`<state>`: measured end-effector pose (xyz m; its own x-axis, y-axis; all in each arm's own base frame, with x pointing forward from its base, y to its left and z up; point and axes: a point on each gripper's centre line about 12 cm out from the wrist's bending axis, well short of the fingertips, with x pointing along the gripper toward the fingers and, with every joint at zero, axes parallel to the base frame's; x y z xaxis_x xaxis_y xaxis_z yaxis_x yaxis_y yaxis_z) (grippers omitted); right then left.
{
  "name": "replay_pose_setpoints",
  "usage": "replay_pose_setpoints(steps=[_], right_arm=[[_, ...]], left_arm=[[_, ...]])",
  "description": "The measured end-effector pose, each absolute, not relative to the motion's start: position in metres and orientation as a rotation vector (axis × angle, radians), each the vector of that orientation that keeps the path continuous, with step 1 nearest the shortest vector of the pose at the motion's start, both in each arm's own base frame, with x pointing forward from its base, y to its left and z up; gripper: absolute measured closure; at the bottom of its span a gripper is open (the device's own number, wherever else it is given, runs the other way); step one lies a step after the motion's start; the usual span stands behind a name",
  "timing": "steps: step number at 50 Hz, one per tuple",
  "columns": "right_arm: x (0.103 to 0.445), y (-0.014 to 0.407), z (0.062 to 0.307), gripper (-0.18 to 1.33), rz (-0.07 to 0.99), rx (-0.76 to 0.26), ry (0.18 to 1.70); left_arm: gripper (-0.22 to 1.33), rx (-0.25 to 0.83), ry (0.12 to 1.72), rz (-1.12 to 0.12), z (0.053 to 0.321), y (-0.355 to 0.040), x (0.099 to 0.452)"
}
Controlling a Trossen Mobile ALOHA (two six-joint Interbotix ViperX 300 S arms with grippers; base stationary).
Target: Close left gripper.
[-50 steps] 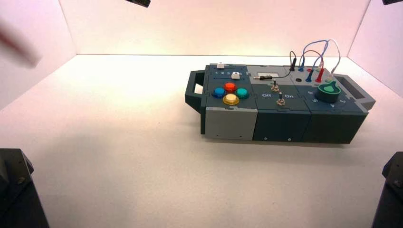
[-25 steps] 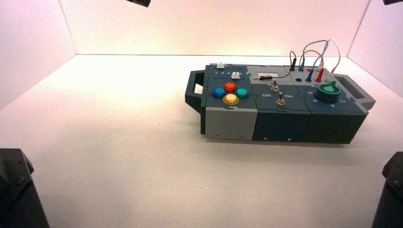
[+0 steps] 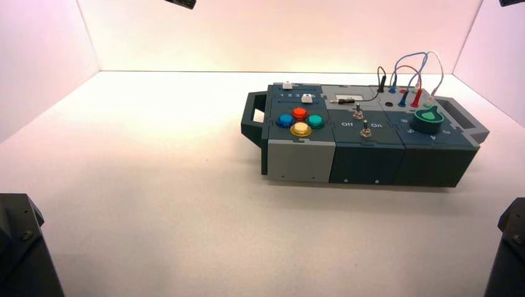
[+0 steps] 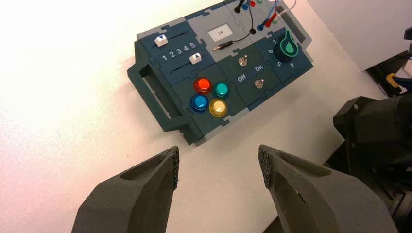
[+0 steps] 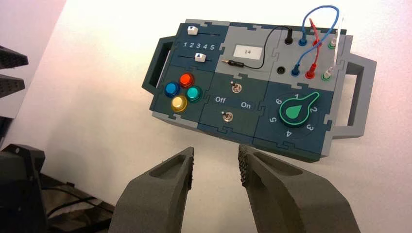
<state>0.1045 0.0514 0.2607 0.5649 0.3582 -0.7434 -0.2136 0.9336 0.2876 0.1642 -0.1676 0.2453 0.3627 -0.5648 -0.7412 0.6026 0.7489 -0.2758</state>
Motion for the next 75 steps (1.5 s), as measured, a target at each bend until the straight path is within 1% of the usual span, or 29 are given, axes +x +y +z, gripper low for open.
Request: replay_pose_setpoints(steps=[30, 37, 43, 45, 47, 48, 49, 50, 51, 52, 53, 54, 75], right_arm=[[0.105, 0.050, 0.260, 0.17, 0.329, 0.159, 0.911], [0.105, 0.050, 0.261, 0.17, 0.327, 0.162, 0.908], [0.105, 0.050, 0.263, 0.17, 0.329, 0.160, 0.903], [0.105, 0.050, 0.263, 0.17, 0.328, 0.162, 0.902], [0.105, 0.050, 0.264, 0.17, 0.329, 0.160, 0.900], [0.105, 0.050, 0.264, 0.17, 0.331, 0.160, 0.900], [0.105, 0.050, 0.264, 0.17, 0.330, 0.161, 0.902], [0.106, 0.050, 0.264, 0.17, 0.330, 0.161, 0.899], [0.105, 0.050, 0.264, 0.17, 0.331, 0.163, 0.898], [0.106, 0.050, 0.264, 0.17, 0.330, 0.163, 0.901], [0.106, 0.050, 0.264, 0.17, 0.330, 0.161, 0.901], [0.105, 0.050, 0.264, 0.17, 0.330, 0.164, 0.898], [0.105, 0.050, 0.264, 0.17, 0.330, 0.163, 0.899]], left_arm=[[-0.20, 0.045, 0.928, -0.753, 0.247, -0.167, 0.164], [-0.09, 0.044, 0.922, -0.755, 0.248, -0.166, 0.163], [-0.07, 0.043, 0.910, -0.757, 0.249, -0.164, 0.160], [0.07, 0.049, 0.906, -0.759, 0.249, -0.163, 0.159], [0.32, 0.059, 0.905, -0.763, 0.248, -0.162, 0.158], [0.51, 0.064, 0.903, -0.766, 0.249, -0.161, 0.157], [0.54, 0.066, 0.904, -0.766, 0.248, -0.161, 0.157], [0.71, 0.068, 0.903, -0.768, 0.248, -0.160, 0.156], [0.93, 0.072, 0.903, -0.770, 0.248, -0.160, 0.155], [1.09, 0.073, 0.901, -0.771, 0.249, -0.160, 0.155], [1.23, 0.077, 0.903, -0.775, 0.248, -0.159, 0.154], [1.28, 0.079, 0.904, -0.775, 0.248, -0.159, 0.154], [1.27, 0.094, 0.928, -0.774, 0.244, -0.159, 0.154]])
